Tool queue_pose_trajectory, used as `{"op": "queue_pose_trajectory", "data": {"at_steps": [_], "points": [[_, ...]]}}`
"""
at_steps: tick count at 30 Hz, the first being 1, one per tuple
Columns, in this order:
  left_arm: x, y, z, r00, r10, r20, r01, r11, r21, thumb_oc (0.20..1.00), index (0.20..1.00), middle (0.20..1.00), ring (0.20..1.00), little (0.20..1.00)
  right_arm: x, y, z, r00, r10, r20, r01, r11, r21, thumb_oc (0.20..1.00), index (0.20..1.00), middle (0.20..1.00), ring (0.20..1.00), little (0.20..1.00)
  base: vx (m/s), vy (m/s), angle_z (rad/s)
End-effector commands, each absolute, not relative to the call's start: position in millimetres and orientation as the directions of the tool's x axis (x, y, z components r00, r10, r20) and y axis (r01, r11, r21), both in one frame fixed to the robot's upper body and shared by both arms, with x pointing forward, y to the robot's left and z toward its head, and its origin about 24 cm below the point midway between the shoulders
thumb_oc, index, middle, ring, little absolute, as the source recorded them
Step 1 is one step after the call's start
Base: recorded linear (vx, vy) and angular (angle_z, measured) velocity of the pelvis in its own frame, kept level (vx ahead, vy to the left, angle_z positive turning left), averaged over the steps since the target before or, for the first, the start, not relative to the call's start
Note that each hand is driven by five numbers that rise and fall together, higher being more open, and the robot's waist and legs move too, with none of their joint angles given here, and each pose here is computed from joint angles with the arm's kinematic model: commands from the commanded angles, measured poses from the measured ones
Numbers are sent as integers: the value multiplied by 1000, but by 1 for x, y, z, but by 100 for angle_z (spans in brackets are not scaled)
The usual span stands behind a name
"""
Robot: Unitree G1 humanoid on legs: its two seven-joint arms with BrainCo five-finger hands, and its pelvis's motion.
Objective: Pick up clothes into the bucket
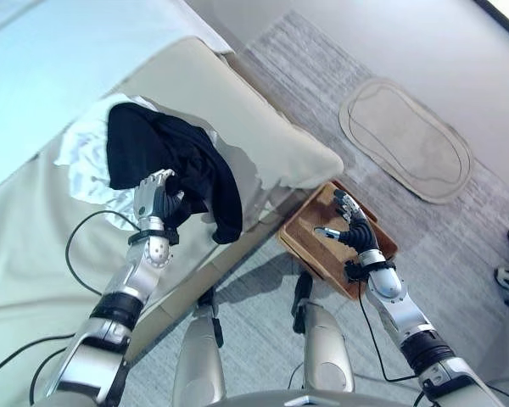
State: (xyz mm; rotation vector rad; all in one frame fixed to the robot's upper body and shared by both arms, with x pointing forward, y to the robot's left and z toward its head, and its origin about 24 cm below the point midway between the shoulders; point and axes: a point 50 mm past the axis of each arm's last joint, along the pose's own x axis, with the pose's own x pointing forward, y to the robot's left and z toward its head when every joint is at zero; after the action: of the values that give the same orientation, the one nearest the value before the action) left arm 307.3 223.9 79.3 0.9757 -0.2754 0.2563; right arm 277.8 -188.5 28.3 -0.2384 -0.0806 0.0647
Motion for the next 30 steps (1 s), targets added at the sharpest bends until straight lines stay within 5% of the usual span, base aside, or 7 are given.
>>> {"op": "queue_pose_trajectory", "data": {"at_steps": [1,13,30], "points": [[306,214,109,893,-31,450,-338,613,714,200,200,200,200,200,281,-194,36,990,96,106,-56,943,-329,1000,1000,1000,1000,1000,39,-16,16],[279,166,153,785,-278,553,-19,882,470,200,200,200,200,200,293,-171,58,940,317,125,-184,780,-598,1000,1000,1000,1000,1000,73,-21,3],[268,154,215,607,-317,729,129,944,304,200,200,200,200,200,285,-148,62,906,397,145,-289,832,-473,1000,1000,1000,1000,1000,47,-11,0]]}}
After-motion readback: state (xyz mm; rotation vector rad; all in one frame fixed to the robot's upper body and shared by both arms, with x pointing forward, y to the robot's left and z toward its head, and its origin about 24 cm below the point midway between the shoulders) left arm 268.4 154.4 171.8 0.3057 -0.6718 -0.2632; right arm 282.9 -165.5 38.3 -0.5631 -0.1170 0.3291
